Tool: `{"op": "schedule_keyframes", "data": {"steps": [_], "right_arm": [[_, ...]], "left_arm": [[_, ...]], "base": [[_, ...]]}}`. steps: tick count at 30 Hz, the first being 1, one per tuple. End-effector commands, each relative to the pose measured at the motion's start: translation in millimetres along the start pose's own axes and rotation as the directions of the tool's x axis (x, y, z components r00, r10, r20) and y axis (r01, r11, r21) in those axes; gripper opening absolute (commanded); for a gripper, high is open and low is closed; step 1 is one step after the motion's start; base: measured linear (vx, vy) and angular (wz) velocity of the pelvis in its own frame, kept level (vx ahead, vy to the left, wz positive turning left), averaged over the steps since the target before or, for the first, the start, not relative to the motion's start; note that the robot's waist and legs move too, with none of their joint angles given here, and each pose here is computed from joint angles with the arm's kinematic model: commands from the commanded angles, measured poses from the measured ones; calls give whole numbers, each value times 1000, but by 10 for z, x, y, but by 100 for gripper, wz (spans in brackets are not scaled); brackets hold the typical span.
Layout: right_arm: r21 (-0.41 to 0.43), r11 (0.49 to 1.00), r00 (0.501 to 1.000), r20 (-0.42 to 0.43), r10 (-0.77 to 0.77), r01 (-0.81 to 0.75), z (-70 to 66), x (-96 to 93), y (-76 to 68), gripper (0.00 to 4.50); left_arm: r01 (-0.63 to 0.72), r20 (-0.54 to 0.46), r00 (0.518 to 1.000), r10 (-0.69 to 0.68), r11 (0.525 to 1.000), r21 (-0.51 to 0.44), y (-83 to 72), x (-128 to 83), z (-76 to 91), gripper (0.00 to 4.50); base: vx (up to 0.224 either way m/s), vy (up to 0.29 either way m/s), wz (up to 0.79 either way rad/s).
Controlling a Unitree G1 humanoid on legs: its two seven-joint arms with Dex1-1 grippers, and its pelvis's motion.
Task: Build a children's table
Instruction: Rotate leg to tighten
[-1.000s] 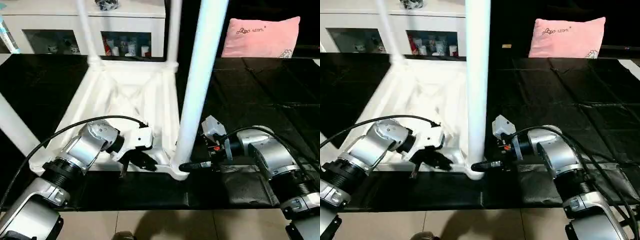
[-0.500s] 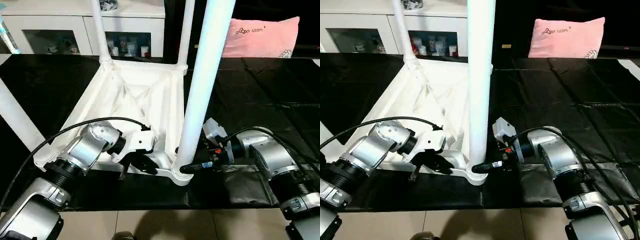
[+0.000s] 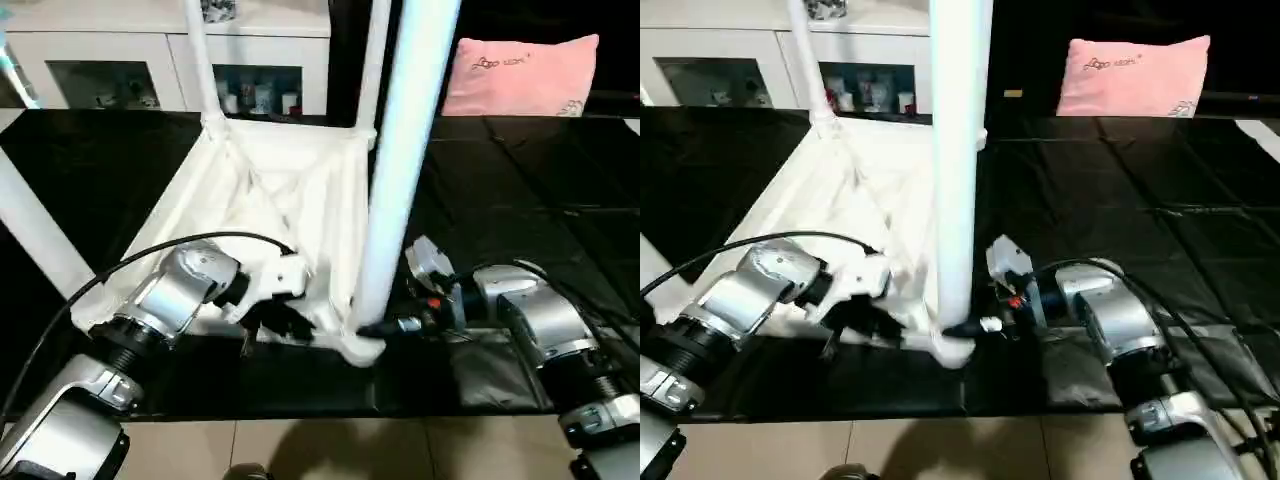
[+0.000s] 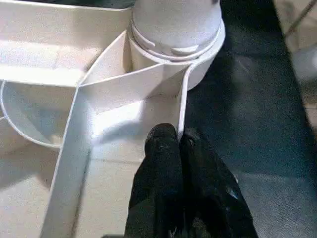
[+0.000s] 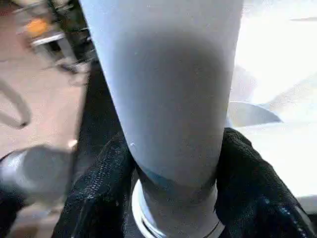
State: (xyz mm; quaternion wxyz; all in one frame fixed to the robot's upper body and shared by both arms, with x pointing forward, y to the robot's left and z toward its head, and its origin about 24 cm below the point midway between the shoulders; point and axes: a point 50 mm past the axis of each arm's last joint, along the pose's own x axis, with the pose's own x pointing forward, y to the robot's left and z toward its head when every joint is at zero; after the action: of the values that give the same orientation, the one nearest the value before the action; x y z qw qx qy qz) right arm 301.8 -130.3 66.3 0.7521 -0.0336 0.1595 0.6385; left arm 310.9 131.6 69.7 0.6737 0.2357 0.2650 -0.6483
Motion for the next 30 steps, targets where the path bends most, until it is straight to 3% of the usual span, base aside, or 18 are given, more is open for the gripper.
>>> {"op": "schedule_keyframes", "data": {"steps": [1, 5, 10, 11, 16, 18, 20, 24, 30], "right_arm": [[47, 982, 982, 24, -186, 185, 29, 112, -93, 201], [134, 918, 926, 19, -378, 372, -8, 332, -143, 200], [169, 875, 888, 1, -460, 454, -35, 507, -135, 197], [174, 829, 844, -26, -535, 531, -44, 612, -161, 197], [171, 759, 774, -46, -631, 629, 3, 740, -202, 197], [169, 757, 771, -37, -635, 631, 26, 753, -199, 197], [186, 771, 786, -12, -618, 609, 54, 761, -181, 251], [184, 783, 795, 12, -606, 594, 57, 725, -170, 267], [155, 846, 849, 64, -524, 511, 50, 537, -137, 313]], "left_arm": [[-63, 101, 993, 64, 998, -17, 19, 60, 205, 0], [-205, 157, 961, 227, 968, -147, 71, 207, 336, 0], [-293, 195, 919, 343, 924, -246, 125, 339, 464, 0], [-352, 211, 883, 420, 889, -294, 180, 420, 550, 0], [-405, 208, 852, 480, 857, -320, 210, 515, 644, 0], [-409, 200, 853, 482, 856, -316, 207, 517, 647, 0], [-414, 185, 857, 480, 857, -307, 206, 507, 626, 0], [-421, 157, 866, 476, 861, -286, 215, 474, 554, 0], [-382, 122, 902, 415, 896, -227, 205, 371, 416, 0]], "base": [[0, 0, 0], [0, 0, 0], [0, 0, 0], [0, 0, 0], [0, 0, 0], [0, 0, 0], [0, 0, 0], [0, 0, 0], [0, 0, 0]]}}
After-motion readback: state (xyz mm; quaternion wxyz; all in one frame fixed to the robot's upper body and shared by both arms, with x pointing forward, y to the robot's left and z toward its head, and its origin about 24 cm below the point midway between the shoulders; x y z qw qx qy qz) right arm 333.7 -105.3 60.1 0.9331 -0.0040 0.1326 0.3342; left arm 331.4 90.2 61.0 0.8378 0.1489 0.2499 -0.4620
